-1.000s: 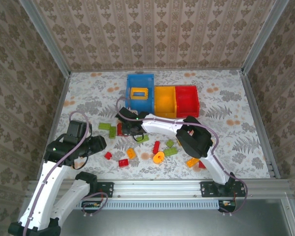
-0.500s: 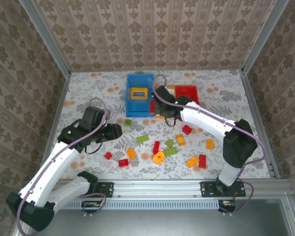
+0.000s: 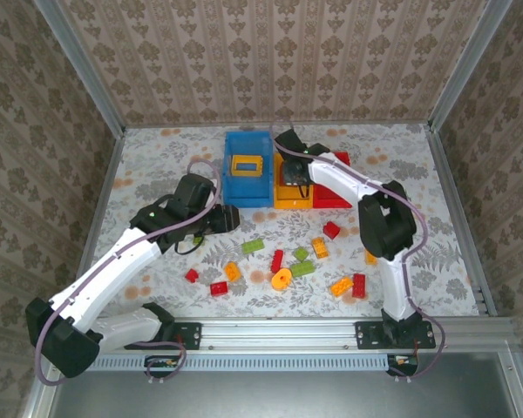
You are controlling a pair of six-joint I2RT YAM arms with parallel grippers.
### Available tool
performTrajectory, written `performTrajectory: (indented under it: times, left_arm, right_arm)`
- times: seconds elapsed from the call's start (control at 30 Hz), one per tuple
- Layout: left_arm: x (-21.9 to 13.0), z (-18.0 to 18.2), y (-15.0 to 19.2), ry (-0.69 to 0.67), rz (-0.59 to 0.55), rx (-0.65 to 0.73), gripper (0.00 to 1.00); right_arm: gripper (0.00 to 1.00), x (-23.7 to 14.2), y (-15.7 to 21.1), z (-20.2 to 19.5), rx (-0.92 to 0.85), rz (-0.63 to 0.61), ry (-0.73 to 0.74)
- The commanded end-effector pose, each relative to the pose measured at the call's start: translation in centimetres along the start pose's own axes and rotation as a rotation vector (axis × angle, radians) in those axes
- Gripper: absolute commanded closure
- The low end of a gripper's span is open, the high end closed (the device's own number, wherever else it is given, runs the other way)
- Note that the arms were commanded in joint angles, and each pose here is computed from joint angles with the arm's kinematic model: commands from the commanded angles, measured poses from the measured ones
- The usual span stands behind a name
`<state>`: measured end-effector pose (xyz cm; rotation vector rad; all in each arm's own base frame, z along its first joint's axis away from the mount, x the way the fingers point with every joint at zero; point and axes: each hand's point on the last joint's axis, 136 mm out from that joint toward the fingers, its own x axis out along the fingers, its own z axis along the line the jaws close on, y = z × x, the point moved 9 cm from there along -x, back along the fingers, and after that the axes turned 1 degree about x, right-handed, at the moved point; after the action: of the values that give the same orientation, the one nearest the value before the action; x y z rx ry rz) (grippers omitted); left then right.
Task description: Sort the legos into containers by color
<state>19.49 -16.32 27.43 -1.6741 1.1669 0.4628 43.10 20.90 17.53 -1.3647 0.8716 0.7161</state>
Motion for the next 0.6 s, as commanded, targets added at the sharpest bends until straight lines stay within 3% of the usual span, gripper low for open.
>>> performTrajectory:
  times: [0.0,0.13,0.27,0.4,0.57]
  left_arm:
    - [-0.9,-0.8,-1.2,0.008,-0.066,0.020,0.55]
    - [-0.8,-0.7,-1.2,-0.012,-0.065,0.023,0.55]
    - [-0.9,-0.5,-1.0,-0.026,-0.057,0.023,0.55]
    - [-1.0,-0.2,-0.7,-0.038,-0.053,0.021,0.54]
    - [-0.7,0.4,-0.1,-0.077,-0.019,0.015,0.54]
  right_arm:
    - [0.82,0.9,-0.5,0.0,-0.048,0.045,0.021]
    - [0.67,1.9,-1.1,0.5,-0.046,0.062,0.009]
    - [0.60,1.6,-1.6,0.8,-0.045,0.061,0.001]
    - [0.58,0.4,-2.2,0.5,-0.032,0.048,-0.024]
    - [0.58,-4.1,-3.2,-0.1,-0.015,-0.043,-0.093]
